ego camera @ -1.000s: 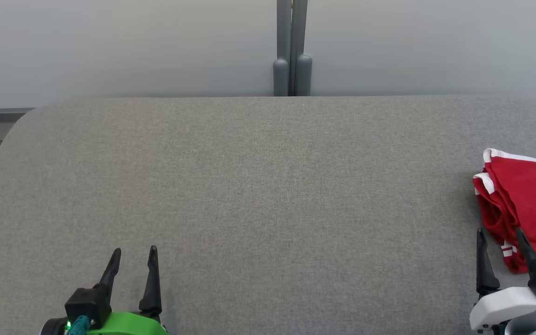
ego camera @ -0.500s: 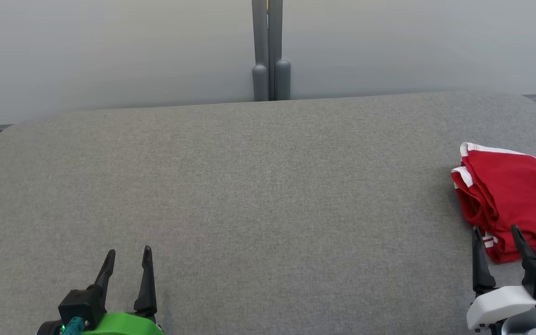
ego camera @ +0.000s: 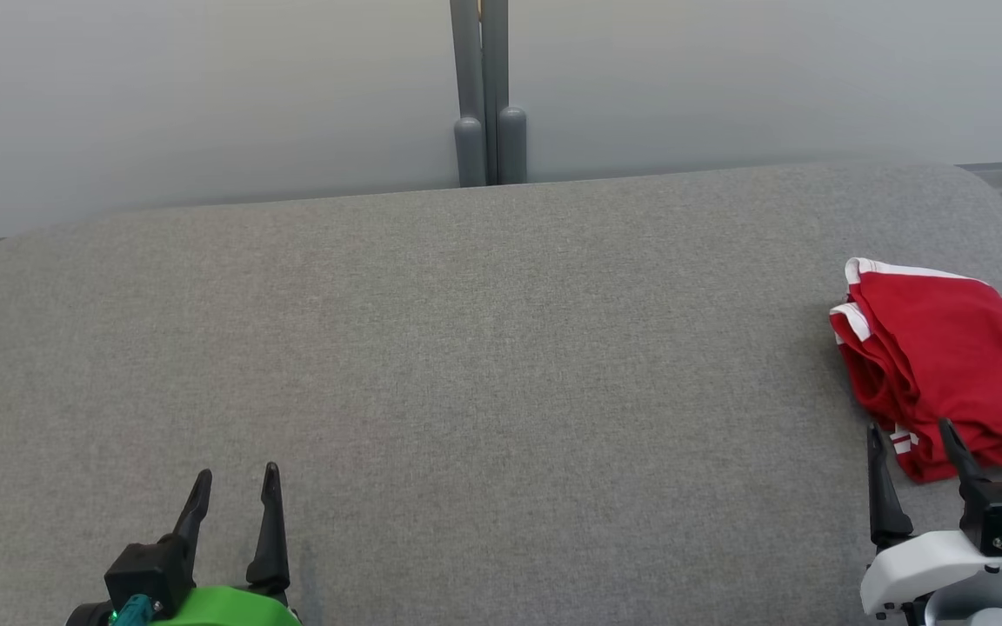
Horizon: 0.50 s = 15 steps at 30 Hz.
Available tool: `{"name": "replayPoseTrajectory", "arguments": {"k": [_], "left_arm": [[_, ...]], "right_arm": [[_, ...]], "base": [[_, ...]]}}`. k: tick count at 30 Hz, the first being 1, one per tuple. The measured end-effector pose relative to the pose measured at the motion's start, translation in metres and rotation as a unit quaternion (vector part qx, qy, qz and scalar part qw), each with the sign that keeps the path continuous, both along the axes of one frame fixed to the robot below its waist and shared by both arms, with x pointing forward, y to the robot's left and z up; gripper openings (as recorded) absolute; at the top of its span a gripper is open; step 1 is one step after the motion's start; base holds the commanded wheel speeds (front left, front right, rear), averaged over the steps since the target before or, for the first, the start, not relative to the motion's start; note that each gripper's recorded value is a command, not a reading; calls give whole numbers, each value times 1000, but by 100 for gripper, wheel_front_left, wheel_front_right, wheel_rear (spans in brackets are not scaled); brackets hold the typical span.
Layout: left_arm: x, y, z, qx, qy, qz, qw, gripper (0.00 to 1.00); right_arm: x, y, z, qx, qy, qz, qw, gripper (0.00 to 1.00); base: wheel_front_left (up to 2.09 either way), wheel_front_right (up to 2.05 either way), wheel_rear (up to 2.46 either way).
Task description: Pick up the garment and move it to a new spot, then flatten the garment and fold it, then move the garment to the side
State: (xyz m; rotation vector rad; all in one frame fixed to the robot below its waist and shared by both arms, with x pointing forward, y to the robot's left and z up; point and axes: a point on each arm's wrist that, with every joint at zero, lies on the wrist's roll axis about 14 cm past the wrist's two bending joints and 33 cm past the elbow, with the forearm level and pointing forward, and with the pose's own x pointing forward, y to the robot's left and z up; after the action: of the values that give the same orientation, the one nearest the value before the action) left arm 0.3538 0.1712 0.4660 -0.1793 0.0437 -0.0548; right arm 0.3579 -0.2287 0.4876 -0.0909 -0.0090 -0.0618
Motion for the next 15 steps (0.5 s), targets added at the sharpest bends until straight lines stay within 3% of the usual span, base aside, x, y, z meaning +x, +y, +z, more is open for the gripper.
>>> {"name": "replayPoseTrajectory", "arguments": {"k": [15], "left_arm": [[-3, 5, -1, 3, 1, 7, 1000, 100]], "right_arm": [[9, 13, -4, 1, 8, 19, 1000, 100]], "base": [[0, 0, 0]]}}
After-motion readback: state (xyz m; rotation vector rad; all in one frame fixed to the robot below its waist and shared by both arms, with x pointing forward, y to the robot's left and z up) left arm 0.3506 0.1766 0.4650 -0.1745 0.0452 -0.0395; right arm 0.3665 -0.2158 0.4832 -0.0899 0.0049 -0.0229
